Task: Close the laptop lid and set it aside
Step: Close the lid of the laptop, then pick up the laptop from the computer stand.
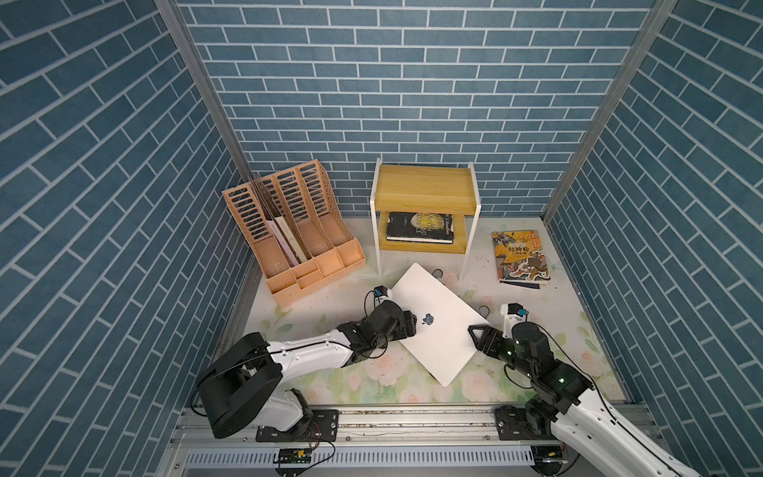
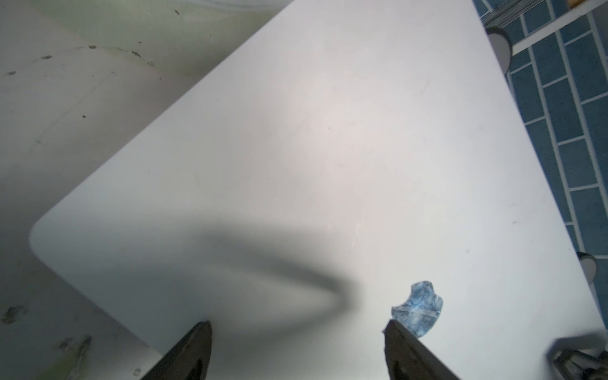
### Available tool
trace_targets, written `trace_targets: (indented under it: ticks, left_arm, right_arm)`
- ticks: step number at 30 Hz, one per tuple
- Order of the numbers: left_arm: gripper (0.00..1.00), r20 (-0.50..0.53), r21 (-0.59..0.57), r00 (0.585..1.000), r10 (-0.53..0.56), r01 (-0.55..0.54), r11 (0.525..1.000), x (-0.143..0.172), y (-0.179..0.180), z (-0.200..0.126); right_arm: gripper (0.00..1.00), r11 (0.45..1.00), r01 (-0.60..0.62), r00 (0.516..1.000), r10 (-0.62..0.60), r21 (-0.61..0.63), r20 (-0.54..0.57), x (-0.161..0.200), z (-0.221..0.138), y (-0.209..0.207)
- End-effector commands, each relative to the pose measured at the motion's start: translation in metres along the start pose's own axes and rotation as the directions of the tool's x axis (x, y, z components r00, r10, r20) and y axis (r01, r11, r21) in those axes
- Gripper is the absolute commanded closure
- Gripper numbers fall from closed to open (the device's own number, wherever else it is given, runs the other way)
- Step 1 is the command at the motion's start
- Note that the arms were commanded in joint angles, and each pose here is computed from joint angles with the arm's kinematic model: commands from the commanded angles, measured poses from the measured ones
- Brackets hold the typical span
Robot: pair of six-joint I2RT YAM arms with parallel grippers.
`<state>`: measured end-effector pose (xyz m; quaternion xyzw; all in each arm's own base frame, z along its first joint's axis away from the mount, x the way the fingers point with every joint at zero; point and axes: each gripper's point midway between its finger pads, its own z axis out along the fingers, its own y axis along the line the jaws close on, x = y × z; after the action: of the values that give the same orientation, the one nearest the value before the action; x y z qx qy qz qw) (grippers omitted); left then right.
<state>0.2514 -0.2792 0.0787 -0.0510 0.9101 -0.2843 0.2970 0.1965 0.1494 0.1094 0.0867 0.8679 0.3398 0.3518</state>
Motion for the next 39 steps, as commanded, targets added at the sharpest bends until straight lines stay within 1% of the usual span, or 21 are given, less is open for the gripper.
trace_targets:
  ticks: [1, 7, 11, 16, 20, 22, 28, 36, 37, 39]
  left_arm:
    - [0.15, -0.008, -0.024, 1.0, 0.009, -0.009, 1.0, 0.006, 0.008, 0.004]
    - [0.15, -0.028, -0.034, 1.0, 0.01, -0.011, 0.999, 0.011, 0.01, 0.01]
    - [0.15, -0.04, -0.043, 0.999, 0.011, -0.013, 0.999, 0.014, 0.012, 0.014]
    - [0.15, -0.049, -0.052, 0.999, 0.009, -0.011, 0.999, 0.016, 0.013, 0.016]
    - [0.15, -0.05, -0.055, 0.999, 0.009, -0.011, 0.998, 0.016, 0.014, 0.017]
    - [0.15, -0.05, -0.054, 0.999, 0.009, -0.012, 0.998, 0.016, 0.013, 0.016]
    - [0.15, -0.047, -0.052, 0.999, 0.008, -0.011, 0.999, 0.015, 0.012, 0.014]
    - [0.16, -0.045, -0.051, 0.999, 0.008, -0.011, 0.999, 0.015, 0.01, 0.014]
    - [0.15, -0.042, -0.048, 0.999, 0.007, -0.009, 0.999, 0.014, 0.009, 0.013]
    - [0.16, -0.037, -0.05, 0.999, 0.009, -0.01, 0.999, 0.012, 0.008, 0.012]
  right_arm:
    - [0.39, 0.995, -0.004, 0.999, 0.009, -0.097, 0.047, -0.007, -0.002, 0.014]
    - [0.5, 0.983, -0.024, 0.997, 0.035, -0.181, 0.062, 0.0, -0.003, 0.017]
    - [0.53, 0.971, -0.02, 0.996, 0.04, -0.237, 0.079, 0.001, -0.004, 0.021]
    - [0.6, 0.955, 0.003, 0.995, 0.028, -0.297, 0.1, 0.0, -0.007, 0.03]
    - [0.73, 0.932, 0.034, 0.995, 0.003, -0.36, 0.103, 0.003, -0.008, 0.039]
    - [0.77, 0.924, 0.045, 0.995, -0.007, -0.38, 0.101, 0.005, -0.007, 0.041]
    - [0.78, 0.903, 0.082, 0.992, -0.035, -0.421, 0.118, 0.007, -0.006, 0.047]
    - [0.72, 0.903, 0.108, 0.989, -0.053, -0.416, 0.141, 0.009, -0.003, 0.041]
    - [0.73, 0.907, 0.106, 0.989, -0.053, -0.407, 0.141, 0.009, -0.001, 0.039]
    - [0.76, 0.916, 0.114, 0.988, -0.062, -0.385, 0.143, 0.008, 0.0, 0.037]
